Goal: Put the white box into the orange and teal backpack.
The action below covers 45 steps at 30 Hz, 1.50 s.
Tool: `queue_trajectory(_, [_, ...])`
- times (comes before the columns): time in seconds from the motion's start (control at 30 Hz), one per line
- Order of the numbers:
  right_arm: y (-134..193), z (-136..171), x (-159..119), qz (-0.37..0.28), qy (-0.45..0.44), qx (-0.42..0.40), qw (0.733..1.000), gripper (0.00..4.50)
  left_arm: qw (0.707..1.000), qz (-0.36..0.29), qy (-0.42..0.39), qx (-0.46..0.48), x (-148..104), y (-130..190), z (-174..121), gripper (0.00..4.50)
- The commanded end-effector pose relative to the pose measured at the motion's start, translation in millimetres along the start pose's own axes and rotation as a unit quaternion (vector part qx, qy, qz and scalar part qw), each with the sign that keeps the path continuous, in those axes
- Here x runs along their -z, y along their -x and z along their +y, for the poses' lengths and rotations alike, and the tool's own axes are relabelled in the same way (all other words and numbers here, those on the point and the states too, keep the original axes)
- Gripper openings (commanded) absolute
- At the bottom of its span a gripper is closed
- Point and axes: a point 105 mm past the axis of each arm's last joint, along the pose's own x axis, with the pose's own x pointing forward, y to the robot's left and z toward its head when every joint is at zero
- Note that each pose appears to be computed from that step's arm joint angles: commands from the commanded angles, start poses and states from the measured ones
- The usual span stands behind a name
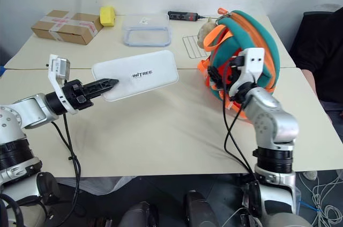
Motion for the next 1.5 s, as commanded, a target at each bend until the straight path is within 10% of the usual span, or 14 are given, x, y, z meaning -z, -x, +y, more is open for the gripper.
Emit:
queue_trajectory(0.03, [-0.1,19.5,-5.4,-0.024,0.038,-0.001,0.999,4.50,0.999,-0.022,-0.044,0.018,-15.2,4.1,-16.6,1.24])
queue_trajectory(0.5, [25.1,45.4,2.6,-0.036,0.255,-0.040,0.966,4.50,0.999,-0.019,-0.049,0.003,-12.1,9.7,-13.8,1.24])
queue_trajectory(0.77, [-5.3,39.9,-6.3,-0.052,0.042,0.016,0.998,4.50,0.999,-0.018,-0.050,0.010,-15.5,3.6,-14.3,1.24])
queue_trajectory(1.07, [-49.9,26.6,-12.4,-0.058,0.028,0.047,0.997,4.50,0.998,-0.031,-0.059,0.006,-24.1,6.2,-14.2,1.24])
queue_trajectory(1.5, [-44.5,15.5,-21.7,-0.081,0.061,-0.012,0.995,0.57,0.992,-0.084,-0.091,-0.026,-39.2,16.6,-7.9,1.24])
